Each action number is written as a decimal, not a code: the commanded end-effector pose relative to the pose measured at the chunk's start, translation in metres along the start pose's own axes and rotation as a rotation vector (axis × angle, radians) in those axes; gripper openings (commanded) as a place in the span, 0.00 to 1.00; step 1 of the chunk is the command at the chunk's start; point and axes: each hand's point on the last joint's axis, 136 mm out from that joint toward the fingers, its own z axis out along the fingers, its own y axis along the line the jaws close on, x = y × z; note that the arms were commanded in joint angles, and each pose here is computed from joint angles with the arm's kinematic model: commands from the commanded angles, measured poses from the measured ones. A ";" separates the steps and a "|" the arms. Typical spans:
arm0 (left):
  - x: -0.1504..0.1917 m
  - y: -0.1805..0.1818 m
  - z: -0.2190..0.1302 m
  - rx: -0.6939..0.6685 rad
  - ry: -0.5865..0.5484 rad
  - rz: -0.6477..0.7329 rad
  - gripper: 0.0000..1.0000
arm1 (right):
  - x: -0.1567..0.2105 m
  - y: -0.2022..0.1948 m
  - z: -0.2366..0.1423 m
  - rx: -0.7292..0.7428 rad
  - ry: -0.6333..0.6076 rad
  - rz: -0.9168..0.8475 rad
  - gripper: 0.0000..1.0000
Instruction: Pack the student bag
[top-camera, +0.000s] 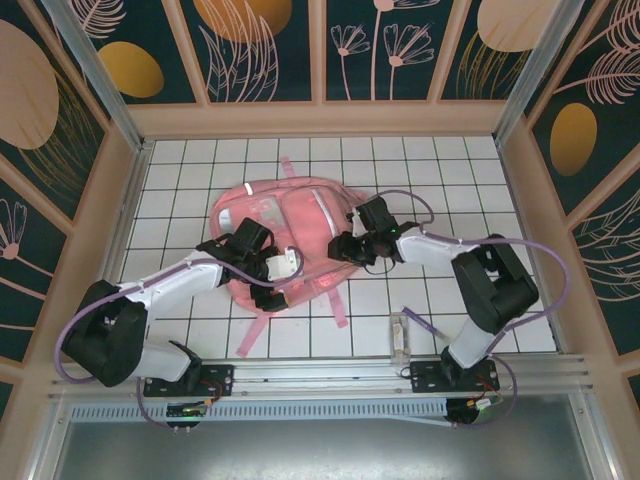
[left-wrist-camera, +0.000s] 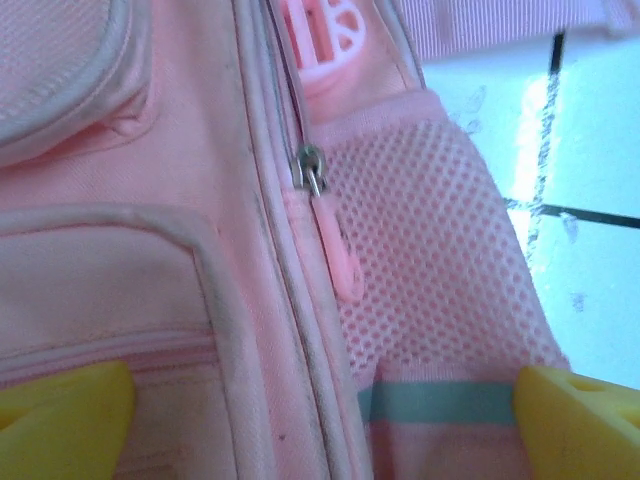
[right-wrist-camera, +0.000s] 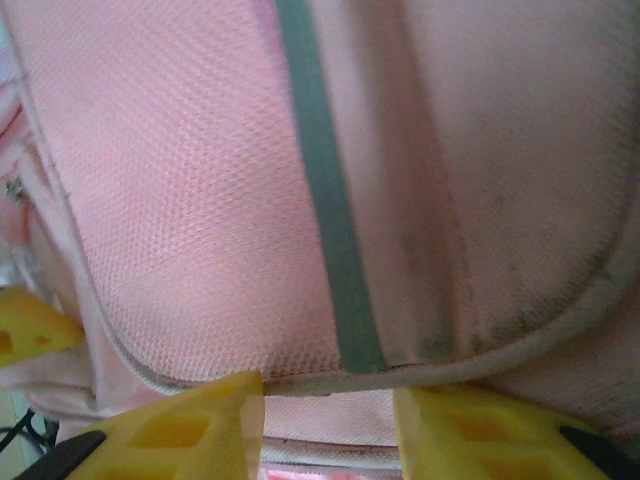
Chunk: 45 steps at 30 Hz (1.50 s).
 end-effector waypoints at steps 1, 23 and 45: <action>0.030 0.017 0.007 -0.100 0.157 -0.074 0.89 | -0.021 -0.006 0.007 0.014 -0.037 -0.065 0.38; -0.079 0.046 -0.033 -0.064 -0.180 -0.347 0.00 | 0.018 0.063 -0.011 -0.035 -0.136 -0.278 0.46; -0.036 0.044 -0.023 -0.188 -0.117 -0.118 0.00 | 0.014 0.020 -0.012 0.275 -0.125 -0.284 0.00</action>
